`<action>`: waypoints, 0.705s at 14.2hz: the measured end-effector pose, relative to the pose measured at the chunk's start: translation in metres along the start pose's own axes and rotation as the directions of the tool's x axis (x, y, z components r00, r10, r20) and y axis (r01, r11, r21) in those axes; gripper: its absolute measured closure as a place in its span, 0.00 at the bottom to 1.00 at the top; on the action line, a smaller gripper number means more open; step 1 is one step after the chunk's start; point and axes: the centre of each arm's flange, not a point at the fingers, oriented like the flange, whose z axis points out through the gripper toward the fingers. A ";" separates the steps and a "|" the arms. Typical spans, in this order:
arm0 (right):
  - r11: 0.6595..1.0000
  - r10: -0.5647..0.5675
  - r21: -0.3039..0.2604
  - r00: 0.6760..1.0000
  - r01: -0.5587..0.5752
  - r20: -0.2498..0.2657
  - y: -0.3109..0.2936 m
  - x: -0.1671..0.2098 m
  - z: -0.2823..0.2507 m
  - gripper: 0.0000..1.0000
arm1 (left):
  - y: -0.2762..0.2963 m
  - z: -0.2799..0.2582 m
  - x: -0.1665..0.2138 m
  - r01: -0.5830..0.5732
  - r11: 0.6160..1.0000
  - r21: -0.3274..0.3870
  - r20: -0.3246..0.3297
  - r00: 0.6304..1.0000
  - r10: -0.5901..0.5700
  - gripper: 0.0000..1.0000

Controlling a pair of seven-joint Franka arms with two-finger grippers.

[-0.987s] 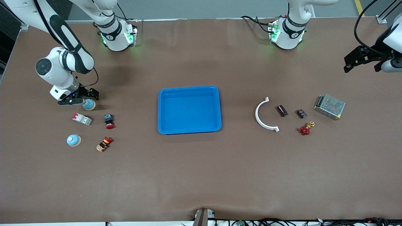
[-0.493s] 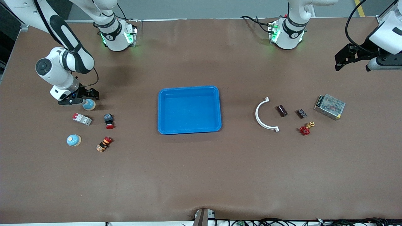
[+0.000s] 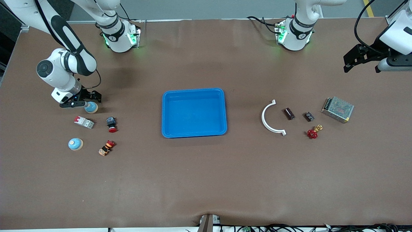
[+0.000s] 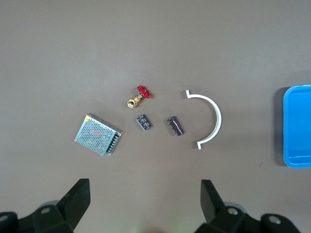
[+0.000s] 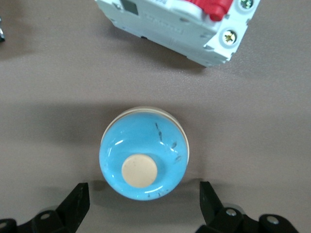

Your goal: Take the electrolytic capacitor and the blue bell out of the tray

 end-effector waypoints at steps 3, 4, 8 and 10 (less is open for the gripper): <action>1.000 0.000 0.000 1.000 0.000 0.000 0.000 0.000 0.000 0.00 | 0.000 -0.001 0.000 0.001 1.000 0.000 -0.002 1.000 -0.001 0.00; 1.000 0.013 -0.001 1.000 -0.013 -0.005 0.001 0.002 -0.002 0.00 | 0.000 -0.001 0.000 0.001 1.000 0.000 -0.002 1.000 -0.001 0.00; 0.998 0.058 -0.014 0.997 -0.059 -0.050 0.005 0.022 -0.016 0.00 | 0.000 -0.001 0.000 0.000 1.000 0.000 -0.002 1.000 0.000 0.00; 0.998 0.065 -0.012 0.997 -0.066 -0.049 0.003 0.022 -0.015 0.00 | -0.001 -0.002 0.000 0.001 1.000 0.000 -0.004 1.000 -0.001 0.00</action>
